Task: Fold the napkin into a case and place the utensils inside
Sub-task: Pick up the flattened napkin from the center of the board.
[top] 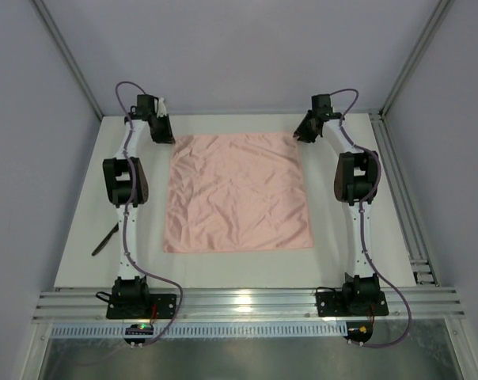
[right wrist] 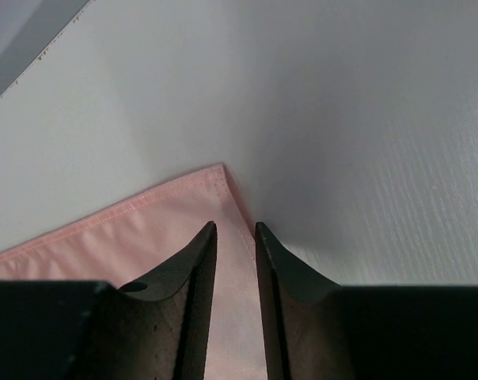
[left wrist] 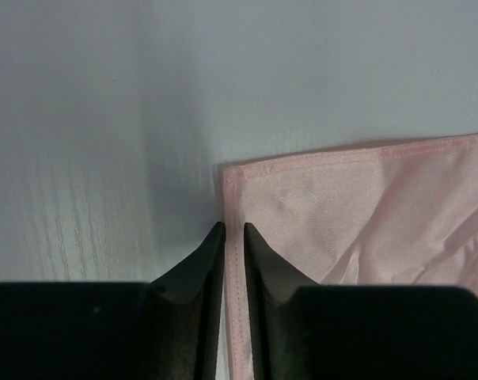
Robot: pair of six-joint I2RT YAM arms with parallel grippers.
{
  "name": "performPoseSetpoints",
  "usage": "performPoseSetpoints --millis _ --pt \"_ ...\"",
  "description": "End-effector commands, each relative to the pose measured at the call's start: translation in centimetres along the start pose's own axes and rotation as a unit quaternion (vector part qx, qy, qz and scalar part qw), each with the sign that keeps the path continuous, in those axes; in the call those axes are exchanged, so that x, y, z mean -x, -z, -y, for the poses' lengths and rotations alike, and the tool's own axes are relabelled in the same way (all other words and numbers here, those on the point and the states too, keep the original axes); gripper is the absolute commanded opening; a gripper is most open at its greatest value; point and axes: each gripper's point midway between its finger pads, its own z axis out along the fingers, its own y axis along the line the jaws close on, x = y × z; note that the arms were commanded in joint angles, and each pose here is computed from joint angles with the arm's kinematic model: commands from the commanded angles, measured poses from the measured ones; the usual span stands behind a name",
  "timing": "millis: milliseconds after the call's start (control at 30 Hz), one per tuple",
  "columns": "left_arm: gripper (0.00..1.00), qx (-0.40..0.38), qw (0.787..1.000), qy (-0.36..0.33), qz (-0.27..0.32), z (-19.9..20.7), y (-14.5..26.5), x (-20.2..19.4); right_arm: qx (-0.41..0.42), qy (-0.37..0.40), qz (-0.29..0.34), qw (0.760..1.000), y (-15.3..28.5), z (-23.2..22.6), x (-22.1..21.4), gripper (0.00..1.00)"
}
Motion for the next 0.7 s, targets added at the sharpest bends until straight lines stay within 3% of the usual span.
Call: performPoseSetpoints --millis 0,100,200,267,500,667 --pt "0.17 -0.035 0.999 0.0 0.003 0.4 -0.3 0.3 0.027 -0.008 -0.005 1.0 -0.6 -1.2 0.0 0.3" --pt "0.0 -0.048 0.999 -0.006 0.009 0.9 0.1 0.7 0.031 -0.013 -0.003 0.999 -0.6 -1.3 0.1 0.23" --pt "0.0 -0.061 0.998 -0.018 0.017 1.5 0.8 1.1 0.036 -0.014 0.001 0.999 -0.6 -1.6 0.3 0.16" --pt "0.0 -0.068 0.997 -0.026 0.02 1.7 1.1 1.2 0.036 -0.014 0.0 0.999 -0.6 -1.6 0.2 0.05" --pt "0.0 -0.092 0.992 -0.066 0.052 3.1 4.0 2.9 0.091 0.018 0.036 0.995 2.4 -4.1 2.0 0.04" --pt "0.0 -0.096 0.988 -0.094 0.075 3.4 6.5 4.3 0.133 0.081 0.076 0.985 6.8 -5.9 3.5 0.04"
